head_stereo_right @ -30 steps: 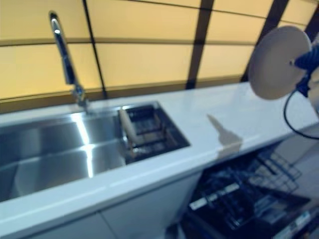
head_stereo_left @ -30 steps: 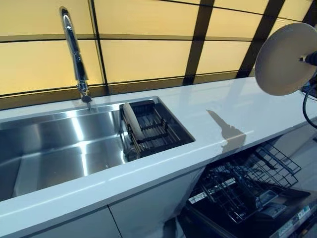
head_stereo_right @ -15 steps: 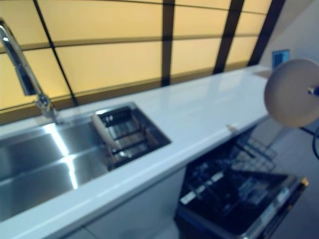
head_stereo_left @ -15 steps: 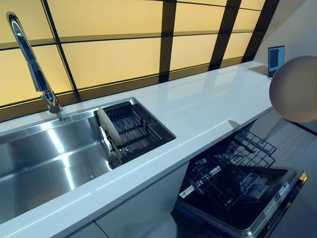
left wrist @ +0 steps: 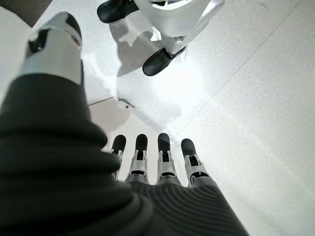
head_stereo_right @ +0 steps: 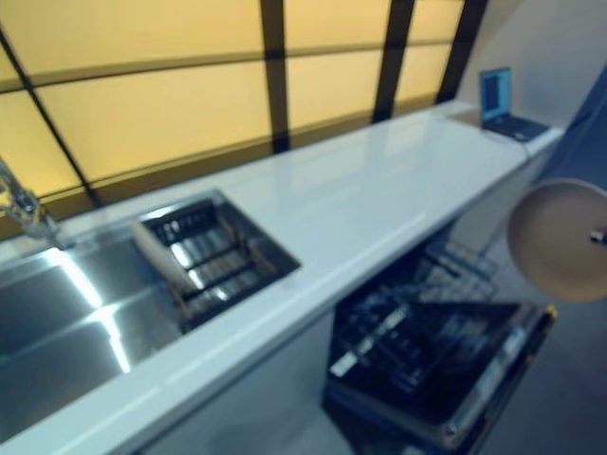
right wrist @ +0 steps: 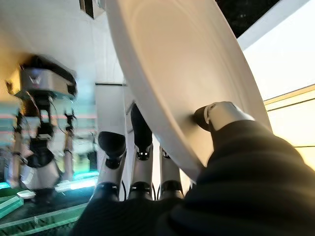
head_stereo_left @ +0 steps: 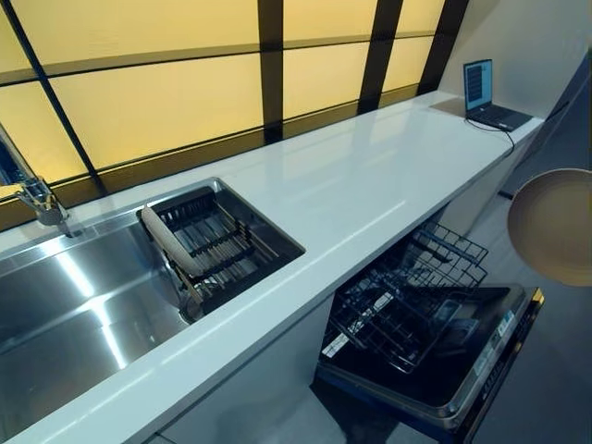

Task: Take plates into dishwasher

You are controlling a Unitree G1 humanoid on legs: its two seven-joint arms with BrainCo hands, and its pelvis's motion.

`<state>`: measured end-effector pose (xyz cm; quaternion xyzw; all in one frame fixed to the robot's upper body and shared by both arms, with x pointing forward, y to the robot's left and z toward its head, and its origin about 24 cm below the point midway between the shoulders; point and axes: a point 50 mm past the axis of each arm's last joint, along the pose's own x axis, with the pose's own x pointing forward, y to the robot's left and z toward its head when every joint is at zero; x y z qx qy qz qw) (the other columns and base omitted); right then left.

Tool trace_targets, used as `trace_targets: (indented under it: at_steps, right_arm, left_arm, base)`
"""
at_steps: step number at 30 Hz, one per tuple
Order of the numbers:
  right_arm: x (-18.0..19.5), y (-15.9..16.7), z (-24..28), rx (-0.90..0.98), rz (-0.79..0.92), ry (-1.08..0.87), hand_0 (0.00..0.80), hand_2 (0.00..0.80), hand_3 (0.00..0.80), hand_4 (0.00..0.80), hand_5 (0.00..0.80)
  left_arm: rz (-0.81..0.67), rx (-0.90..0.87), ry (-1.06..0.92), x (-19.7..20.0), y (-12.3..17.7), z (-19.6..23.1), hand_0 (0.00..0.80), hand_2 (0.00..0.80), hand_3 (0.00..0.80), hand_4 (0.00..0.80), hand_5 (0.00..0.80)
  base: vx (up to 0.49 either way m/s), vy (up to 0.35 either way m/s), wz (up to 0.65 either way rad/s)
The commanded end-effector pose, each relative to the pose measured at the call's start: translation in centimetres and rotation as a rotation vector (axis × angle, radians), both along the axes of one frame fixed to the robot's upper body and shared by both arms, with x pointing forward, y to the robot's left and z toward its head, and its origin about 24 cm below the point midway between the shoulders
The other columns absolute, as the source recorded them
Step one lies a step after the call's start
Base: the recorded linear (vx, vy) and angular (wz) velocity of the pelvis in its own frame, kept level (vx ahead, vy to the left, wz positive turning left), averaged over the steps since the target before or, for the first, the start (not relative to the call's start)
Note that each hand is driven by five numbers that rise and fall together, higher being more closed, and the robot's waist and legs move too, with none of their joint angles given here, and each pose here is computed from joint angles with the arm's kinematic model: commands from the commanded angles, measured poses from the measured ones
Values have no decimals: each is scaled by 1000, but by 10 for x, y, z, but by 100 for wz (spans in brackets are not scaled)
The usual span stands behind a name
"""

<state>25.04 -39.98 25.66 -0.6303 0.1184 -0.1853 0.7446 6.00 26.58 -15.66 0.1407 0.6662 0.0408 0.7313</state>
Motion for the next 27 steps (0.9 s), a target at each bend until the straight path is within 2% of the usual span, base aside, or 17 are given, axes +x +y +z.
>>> trace_targets:
  at_steps: [1, 5, 8, 27]
  right_arm:
    - [-1, 8, 4, -164, 12, -141, 800, 800, 800, 800, 800]
    - [-1, 19, -25, -237, 31, -152, 800, 800, 800, 800, 800]
    - [-1, 25, -40, -224, 47, -166, 800, 800, 800, 800, 800]
    - [10, 49, -78, -297, 146, -134, 800, 800, 800, 800, 800]
  left_arm:
    - [2, 63, 42, -11, 20, 4, 0, 0, 0, 0, 0]
    - [0, 49, 36, -10, 15, 2, 0, 0, 0, 0, 0]
    - [-6, 46, 35, -9, 13, 2, 0, 0, 0, 0, 0]
    - [-36, 30, 49, -12, 7, -1, 0, 0, 0, 0, 0]
  base:
    - [-12, -8, -4]
    - [0, 0, 0]
    - [0, 0, 0]
    - [1, 0, 0]
